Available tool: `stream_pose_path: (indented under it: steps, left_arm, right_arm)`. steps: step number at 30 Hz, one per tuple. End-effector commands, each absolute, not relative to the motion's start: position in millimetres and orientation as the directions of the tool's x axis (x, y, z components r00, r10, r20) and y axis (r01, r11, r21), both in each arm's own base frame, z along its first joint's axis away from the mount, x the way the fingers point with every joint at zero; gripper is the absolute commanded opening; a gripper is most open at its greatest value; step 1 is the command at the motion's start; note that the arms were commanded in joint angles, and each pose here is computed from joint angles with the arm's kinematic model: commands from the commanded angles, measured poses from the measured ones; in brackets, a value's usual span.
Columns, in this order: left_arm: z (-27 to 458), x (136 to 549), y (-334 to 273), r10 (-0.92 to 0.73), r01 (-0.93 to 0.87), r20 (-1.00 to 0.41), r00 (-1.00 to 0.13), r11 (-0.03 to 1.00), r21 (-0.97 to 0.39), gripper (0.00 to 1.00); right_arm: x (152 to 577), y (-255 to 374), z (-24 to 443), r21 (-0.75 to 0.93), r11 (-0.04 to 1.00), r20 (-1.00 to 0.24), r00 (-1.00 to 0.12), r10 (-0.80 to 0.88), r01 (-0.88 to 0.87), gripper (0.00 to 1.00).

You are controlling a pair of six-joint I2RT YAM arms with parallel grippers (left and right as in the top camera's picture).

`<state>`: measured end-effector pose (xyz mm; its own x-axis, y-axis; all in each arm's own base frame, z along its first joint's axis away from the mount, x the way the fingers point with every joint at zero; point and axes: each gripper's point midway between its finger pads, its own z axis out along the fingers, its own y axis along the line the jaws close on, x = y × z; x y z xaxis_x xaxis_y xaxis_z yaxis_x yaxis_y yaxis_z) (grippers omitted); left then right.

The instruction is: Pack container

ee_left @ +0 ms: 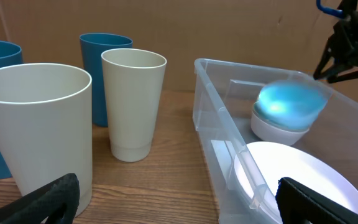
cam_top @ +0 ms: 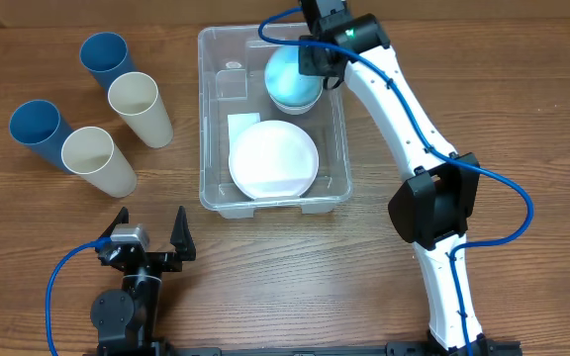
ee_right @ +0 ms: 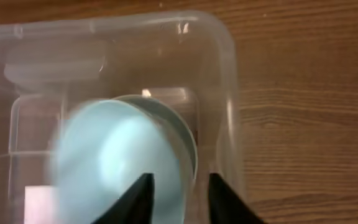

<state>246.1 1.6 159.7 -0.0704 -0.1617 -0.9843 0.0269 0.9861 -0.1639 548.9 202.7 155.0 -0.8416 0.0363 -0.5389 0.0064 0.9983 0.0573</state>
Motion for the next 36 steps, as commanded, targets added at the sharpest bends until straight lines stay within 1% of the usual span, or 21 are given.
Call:
stream_pose_path:
  steps: [1, 7, 9, 12, 14, 15, 16, 18, 20, 23, 25, 27, 31, 35, 36]
  left_arm:
    - [159.5, 245.8, 3.8, -0.171, 0.018, -0.983, -0.066, 0.985, -0.172, 1.00]
    - [159.5, 245.8, 3.8, -0.171, 0.018, -0.983, -0.066, 0.985, -0.172, 1.00]
    - [159.5, 245.8, 3.8, -0.171, 0.018, -0.983, -0.066, 0.985, -0.172, 1.00]
    - [159.5, 245.8, 3.8, -0.171, 0.018, -0.983, -0.066, 0.985, -0.172, 1.00]
    - [159.5, 245.8, 3.8, -0.171, 0.018, -0.983, -0.066, 0.985, -0.172, 1.00]
    - [159.5, 245.8, 3.8, -0.171, 0.018, -0.983, -0.066, 0.985, -0.172, 1.00]
    - [159.5, 245.8, 3.8, -0.171, 0.018, -0.983, -0.066, 0.985, -0.172, 1.00]
    - [159.5, 245.8, 3.8, -0.171, 0.018, -0.983, -0.066, 0.985, -0.172, 1.00]
    - [159.5, 245.8, 3.8, -0.171, 0.018, -0.983, -0.066, 0.985, -0.172, 1.00]
    - [159.5, 245.8, 3.8, -0.171, 0.018, -0.983, -0.066, 0.985, -0.172, 1.00]
    - [159.5, 245.8, 3.8, -0.171, 0.018, -0.983, -0.066, 0.985, -0.172, 1.00]
    - [160.1, 245.8, 4.0, -0.164, 0.018, -0.984, -0.064, 0.986, -0.165, 1.00]
    - [159.6, 245.8, 3.8, -0.160, 0.019, -0.985, -0.066, 0.987, -0.162, 1.00]
    - [159.9, 245.8, 3.8, -0.160, 0.019, -0.985, -0.064, 0.987, -0.162, 1.00]
    - [164.1, 246.0, 2.2, -0.173, 0.030, -0.984, -0.049, 0.984, -0.174, 1.00]
  right_arm:
    - [552.0, 196.4, 162.7, 0.031, 0.999, -0.558, -0.830, 0.011, -0.008, 0.57]
    - [545.3, 202.2, 161.0, 0.020, 0.999, -0.542, -0.840, -0.020, -0.037, 0.57]
    - [537.1, 208.4, 175.8, 0.026, 0.998, -0.546, -0.838, -0.028, -0.051, 0.59]
    - [520.4, 203.1, 231.7, 0.094, 0.996, -0.578, -0.815, 0.045, -0.011, 0.69]
    - [509.2, 184.6, 280.4, 0.140, 0.990, -0.621, -0.776, 0.111, 0.030, 0.79]
    - [502.8, 167.5, 310.0, 0.172, 0.983, -0.650, -0.743, 0.160, 0.061, 0.91]
    - [499.3, 155.4, 326.7, 0.192, 0.978, -0.667, -0.720, 0.192, 0.083, 1.00]
    - [487.2, 106.1, 371.3, 0.253, 0.952, -0.705, -0.640, 0.305, 0.174, 1.00]
    - [480.9, 74.3, 386.2, 0.263, 0.938, -0.717, -0.605, 0.346, 0.225, 1.00]
    - [471.7, 7.7, 391.8, 0.257, 0.900, -0.710, -0.562, 0.423, 0.352, 1.00]
    - [467.1, -22.9, 386.5, 0.245, 0.875, -0.696, -0.553, 0.458, 0.417, 1.00]
    - [454.0, -59.0, 376.5, 0.221, 0.839, -0.662, -0.554, 0.504, 0.498, 1.00]
    - [434.4, -99.1, 365.6, 0.190, 0.786, -0.621, -0.548, 0.560, 0.588, 1.00]
    - [426.4, -126.3, 364.6, 0.190, 0.747, -0.617, -0.515, 0.595, 0.637, 1.00]
    - [425.8, -128.5, 364.6, 0.189, 0.744, -0.617, -0.512, 0.598, 0.641, 1.00]
